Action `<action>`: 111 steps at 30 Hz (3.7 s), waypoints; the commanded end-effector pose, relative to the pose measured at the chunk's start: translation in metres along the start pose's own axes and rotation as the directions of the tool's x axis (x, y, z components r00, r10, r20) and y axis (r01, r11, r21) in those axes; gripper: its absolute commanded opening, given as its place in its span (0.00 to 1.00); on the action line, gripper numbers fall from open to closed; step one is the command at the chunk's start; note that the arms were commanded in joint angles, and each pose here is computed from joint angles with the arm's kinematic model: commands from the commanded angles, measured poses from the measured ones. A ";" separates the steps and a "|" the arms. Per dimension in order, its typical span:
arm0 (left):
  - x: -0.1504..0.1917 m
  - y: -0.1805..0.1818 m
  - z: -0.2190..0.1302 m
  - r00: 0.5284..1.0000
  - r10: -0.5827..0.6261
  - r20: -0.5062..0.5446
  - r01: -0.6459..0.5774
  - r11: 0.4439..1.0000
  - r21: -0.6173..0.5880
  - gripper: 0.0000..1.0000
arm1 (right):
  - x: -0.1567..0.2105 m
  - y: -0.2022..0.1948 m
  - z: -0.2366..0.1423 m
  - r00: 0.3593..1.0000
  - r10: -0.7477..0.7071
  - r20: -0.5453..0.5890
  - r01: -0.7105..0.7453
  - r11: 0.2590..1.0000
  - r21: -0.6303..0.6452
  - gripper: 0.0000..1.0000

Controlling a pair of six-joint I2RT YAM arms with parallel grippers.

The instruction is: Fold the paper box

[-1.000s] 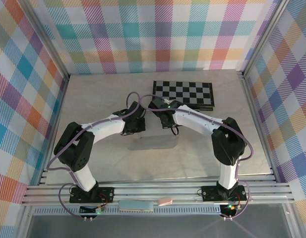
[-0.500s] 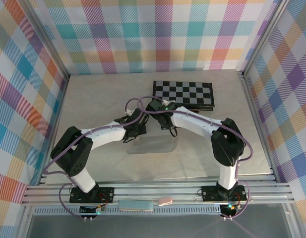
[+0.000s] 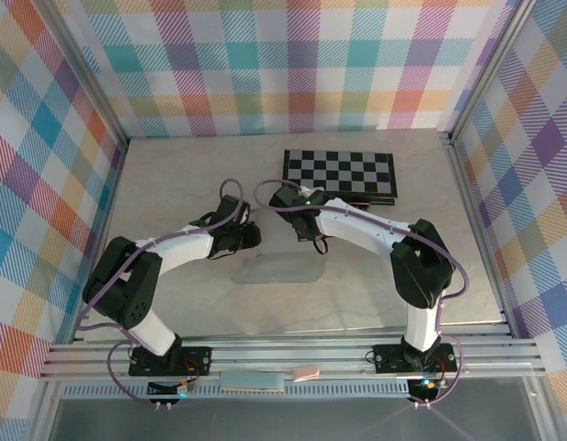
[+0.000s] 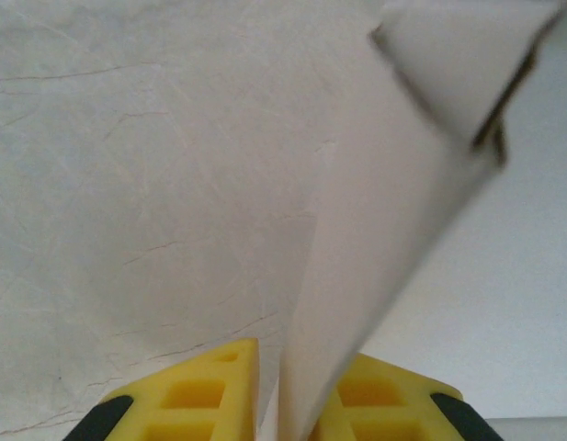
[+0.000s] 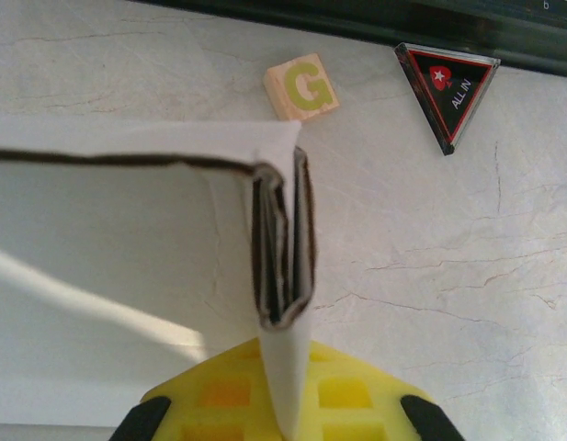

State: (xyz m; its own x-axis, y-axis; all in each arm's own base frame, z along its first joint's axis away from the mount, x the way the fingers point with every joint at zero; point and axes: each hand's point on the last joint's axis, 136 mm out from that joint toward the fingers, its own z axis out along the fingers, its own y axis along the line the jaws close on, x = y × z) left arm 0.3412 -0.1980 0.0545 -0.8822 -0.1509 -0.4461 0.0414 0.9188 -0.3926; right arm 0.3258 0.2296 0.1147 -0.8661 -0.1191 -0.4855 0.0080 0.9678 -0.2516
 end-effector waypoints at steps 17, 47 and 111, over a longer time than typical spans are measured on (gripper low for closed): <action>-0.011 0.006 0.009 0.998 0.055 -0.028 -0.055 0.998 -0.007 0.16 | 0.002 -0.001 -0.003 1.000 -0.010 -0.007 0.010 1.000 -0.004 0.00; 0.027 0.078 0.001 0.998 0.029 -0.055 -0.054 0.843 -0.536 0.00 | 0.005 -0.001 0.001 0.999 0.002 -0.041 -0.001 0.999 0.037 0.00; 0.000 0.001 -0.012 0.996 0.069 -0.050 -0.076 0.986 -0.145 0.38 | 0.003 0.004 0.004 0.999 0.002 -0.054 0.000 1.000 0.030 0.00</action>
State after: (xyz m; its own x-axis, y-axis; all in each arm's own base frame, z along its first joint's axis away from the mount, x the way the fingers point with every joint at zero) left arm 0.3418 -0.1845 0.0598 -0.8889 -0.0675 -0.4531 0.0008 0.9889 -0.1488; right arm 0.3224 0.2337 0.1064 -0.8927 -0.1098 -0.4371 0.0113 0.9641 -0.2653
